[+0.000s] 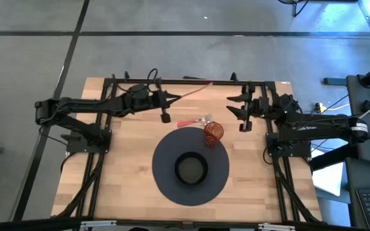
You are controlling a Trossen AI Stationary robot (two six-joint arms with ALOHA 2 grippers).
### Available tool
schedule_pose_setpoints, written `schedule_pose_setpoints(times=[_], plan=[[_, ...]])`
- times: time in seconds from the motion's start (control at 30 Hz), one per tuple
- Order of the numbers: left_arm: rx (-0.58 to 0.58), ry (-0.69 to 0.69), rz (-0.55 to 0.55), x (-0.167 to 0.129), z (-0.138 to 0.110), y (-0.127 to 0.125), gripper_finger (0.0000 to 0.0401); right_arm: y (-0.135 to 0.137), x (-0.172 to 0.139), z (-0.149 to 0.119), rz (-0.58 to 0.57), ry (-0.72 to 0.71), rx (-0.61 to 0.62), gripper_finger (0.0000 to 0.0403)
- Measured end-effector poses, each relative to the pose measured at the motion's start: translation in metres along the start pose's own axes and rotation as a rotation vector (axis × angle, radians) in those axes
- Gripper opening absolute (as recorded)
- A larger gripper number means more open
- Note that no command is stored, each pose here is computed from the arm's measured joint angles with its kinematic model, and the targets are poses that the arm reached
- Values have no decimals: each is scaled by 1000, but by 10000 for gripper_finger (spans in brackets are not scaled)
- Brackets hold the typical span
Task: Pick & Place Utensil
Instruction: Put the pink straw into the red cup on the blue mat
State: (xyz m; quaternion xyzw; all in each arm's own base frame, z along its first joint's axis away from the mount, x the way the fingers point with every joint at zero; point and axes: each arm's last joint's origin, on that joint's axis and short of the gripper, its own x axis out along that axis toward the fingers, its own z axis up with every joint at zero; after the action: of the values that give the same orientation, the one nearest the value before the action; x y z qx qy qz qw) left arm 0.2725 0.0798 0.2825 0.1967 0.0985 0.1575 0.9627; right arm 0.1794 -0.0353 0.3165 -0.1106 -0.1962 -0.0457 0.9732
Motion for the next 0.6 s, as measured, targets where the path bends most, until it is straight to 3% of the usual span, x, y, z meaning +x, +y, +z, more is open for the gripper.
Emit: schedule_pose_setpoints(times=[0.3,0.43,0.6], plan=[[91,-45,-31,12,2,-24,2,-8,47,12,40,2,37,251],[135,-23,4,12,3,-30,2,-10,60,13,54,5,47,271],[150,-10,28,12,4,-32,2,-8,69,12,172,2,97,275]])
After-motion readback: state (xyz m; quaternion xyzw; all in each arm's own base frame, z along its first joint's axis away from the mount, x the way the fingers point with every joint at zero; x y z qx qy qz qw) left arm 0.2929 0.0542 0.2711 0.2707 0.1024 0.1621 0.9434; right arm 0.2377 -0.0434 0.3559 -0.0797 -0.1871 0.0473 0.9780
